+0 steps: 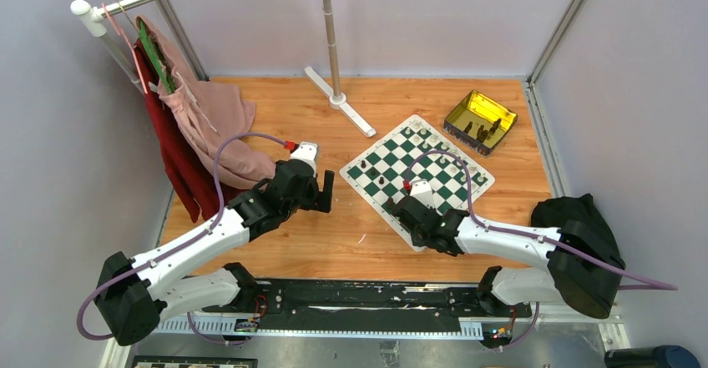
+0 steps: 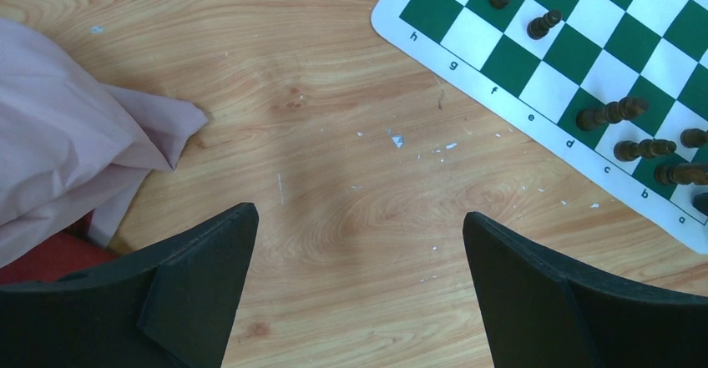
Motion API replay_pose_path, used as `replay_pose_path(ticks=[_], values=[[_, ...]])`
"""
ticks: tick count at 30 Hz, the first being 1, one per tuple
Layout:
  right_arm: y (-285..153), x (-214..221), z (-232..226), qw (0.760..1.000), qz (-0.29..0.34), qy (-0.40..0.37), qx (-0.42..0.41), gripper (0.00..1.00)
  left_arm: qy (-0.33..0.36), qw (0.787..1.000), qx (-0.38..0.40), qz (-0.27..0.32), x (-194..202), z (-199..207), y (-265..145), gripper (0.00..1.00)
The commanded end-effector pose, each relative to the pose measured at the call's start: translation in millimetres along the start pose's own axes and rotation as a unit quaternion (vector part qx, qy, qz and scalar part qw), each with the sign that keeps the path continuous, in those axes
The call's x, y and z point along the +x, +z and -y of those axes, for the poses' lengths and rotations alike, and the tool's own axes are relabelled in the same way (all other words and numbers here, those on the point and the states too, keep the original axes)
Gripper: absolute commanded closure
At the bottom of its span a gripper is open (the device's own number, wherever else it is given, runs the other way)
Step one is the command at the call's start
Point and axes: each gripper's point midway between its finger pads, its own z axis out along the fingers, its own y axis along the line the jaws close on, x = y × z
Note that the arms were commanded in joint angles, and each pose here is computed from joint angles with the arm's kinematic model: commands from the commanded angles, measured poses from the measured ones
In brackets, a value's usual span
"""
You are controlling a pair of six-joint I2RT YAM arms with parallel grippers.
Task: Set up the chess pieces on the board
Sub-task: Place the chess piece on the chessboard.
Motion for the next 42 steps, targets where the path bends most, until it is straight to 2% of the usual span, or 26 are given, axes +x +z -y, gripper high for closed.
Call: replay_pose_path(ticks=[1, 29, 32, 39, 42], values=[[0.4, 0.8, 2.3, 1.0, 0.009, -0.002, 0.009, 0.97, -0.004, 1.0, 0.005, 0.003, 1.0, 1.7, -3.2, 0.0], [2.3, -9.0, -1.7, 1.0, 0.018, -0.015, 0.01, 0.97, 0.007, 1.0, 0.003, -0.004, 0.1, 7.1, 5.4, 0.0], [3.7, -6.9, -2.0, 1.0, 0.015, -0.015, 0.01, 0.92, 0.007, 1.0, 0.003, -0.005, 0.8, 7.4, 6.2, 0.0], [3.5, -5.9, -1.7, 1.0, 0.013, -0.013, 0.01, 0.64, 0.01, 1.0, 0.003, -0.007, 1.6, 7.7, 7.5, 0.0], [1.7, -8.7, -2.2, 1.0, 0.016, -0.014, 0.009, 0.61, 0.01, 1.0, 0.005, -0.005, 0.4, 8.5, 7.4, 0.0]])
